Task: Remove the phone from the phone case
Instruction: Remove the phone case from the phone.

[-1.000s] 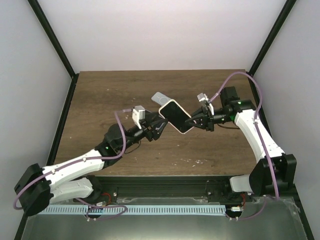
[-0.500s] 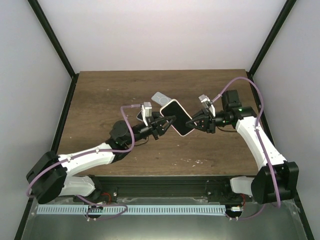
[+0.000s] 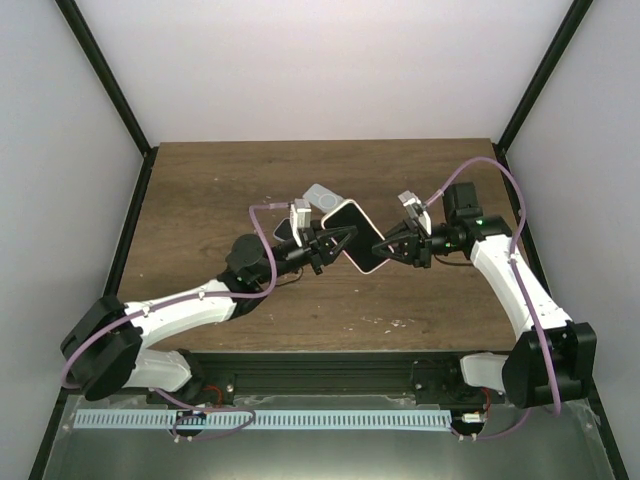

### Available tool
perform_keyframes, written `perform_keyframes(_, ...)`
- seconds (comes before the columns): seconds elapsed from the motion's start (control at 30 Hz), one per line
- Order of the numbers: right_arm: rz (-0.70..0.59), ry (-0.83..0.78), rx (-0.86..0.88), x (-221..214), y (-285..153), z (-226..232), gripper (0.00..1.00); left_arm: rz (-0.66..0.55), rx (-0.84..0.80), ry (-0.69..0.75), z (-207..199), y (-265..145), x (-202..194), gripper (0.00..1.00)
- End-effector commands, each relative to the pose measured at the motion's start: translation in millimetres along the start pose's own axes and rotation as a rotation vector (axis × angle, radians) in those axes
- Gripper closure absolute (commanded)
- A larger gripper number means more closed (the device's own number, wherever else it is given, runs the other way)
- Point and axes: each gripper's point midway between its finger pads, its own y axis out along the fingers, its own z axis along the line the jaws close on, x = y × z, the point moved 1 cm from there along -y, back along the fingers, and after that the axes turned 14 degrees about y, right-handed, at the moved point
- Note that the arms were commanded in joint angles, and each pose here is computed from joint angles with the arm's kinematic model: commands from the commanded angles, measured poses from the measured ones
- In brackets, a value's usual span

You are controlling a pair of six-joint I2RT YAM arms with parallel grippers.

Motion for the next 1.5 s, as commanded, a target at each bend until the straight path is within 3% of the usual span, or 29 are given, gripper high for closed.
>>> perform_keyframes(0.0,-0.025,-0.016,0.078,6,-1,15,0.97,-0.043,-0.085,0.034,-17,9,18,0.87)
perform_keyframes(0.17,-0.024,-0.02,0.074,5,-1,13,0.94,-0.045,-0.08,0.033,-17,6,19,0.93)
perform_keyframes(0.27,-0.014,-0.063,0.033,4,-1,10,0.74,-0.008,-0.061,0.052,-13,2,18,0.95)
perform_keyframes(0.4,0.052,-0.198,-0.091,3,-2,5,0.49,0.152,0.006,0.06,3,-8,9,0.98)
perform_keyframes(0.5,0.18,-0.318,-0.207,-11,-4,-6,0.42,0.326,0.055,0.034,22,-20,-2,0.98)
perform_keyframes(0.6,0.304,-0.387,-0.287,-31,-9,-18,0.41,0.424,0.039,-0.025,35,-36,-4,0.99)
perform_keyframes(0.8,0.425,-0.464,-0.363,-43,-9,-28,0.41,0.437,-0.15,-0.118,16,-47,4,0.99)
perform_keyframes(1.13,0.481,-0.485,-0.287,-45,33,-12,0.46,0.416,-0.176,-0.142,8,-40,24,1.0)
perform_keyframes(1.47,0.441,-0.458,-0.173,-41,57,13,0.51,0.392,-0.249,-0.172,-2,-41,27,1.0)
